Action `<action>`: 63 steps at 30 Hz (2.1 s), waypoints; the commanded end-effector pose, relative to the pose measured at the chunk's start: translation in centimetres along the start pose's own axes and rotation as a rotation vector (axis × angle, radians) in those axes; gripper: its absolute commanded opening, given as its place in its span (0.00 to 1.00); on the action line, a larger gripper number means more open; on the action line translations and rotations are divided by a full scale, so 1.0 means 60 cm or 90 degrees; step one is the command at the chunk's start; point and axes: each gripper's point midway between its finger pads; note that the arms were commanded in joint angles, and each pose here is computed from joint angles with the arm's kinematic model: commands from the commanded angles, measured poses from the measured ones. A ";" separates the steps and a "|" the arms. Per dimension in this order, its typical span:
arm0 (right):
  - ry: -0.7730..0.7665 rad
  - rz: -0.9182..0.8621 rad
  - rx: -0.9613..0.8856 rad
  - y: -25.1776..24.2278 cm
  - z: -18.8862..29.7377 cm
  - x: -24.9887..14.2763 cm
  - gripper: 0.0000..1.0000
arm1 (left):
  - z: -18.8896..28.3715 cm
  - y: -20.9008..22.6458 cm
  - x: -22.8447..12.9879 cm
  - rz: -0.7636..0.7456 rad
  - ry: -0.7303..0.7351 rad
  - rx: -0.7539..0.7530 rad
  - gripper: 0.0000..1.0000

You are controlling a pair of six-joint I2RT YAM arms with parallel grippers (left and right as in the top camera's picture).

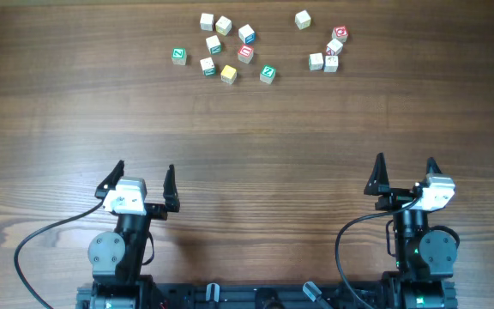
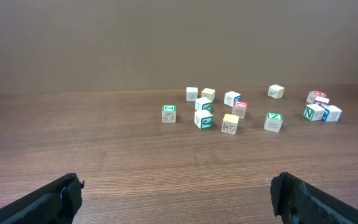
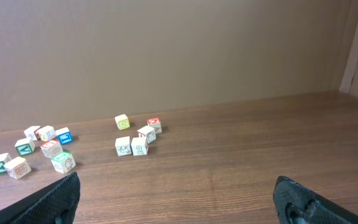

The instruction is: Form a horizontal line

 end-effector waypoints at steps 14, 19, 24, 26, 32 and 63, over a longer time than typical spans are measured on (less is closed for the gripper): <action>0.000 -0.003 0.014 0.007 0.000 0.000 1.00 | 0.000 0.002 -0.004 0.004 0.000 0.006 1.00; 0.000 -0.003 0.014 0.007 0.000 0.000 1.00 | 0.000 0.002 -0.004 0.004 0.000 0.006 1.00; 0.000 -0.003 0.014 0.007 0.000 0.000 1.00 | 0.000 0.002 -0.004 0.004 0.000 0.006 1.00; 0.000 -0.003 0.014 0.007 0.000 0.000 1.00 | 0.000 0.002 -0.004 0.004 0.000 0.006 1.00; 0.000 -0.003 0.014 0.007 0.000 0.000 1.00 | 0.000 0.002 -0.004 0.004 0.000 0.006 1.00; 0.000 -0.003 0.014 0.007 0.000 0.000 1.00 | 0.011 0.002 0.074 0.028 -0.084 0.004 1.00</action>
Point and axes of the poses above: each gripper's point midway between its finger pads, its own z axis back along the fingers, its own y axis along the line the jaws close on, x = y × z, and after that the axes turned 3 degrees about -z, right-handed
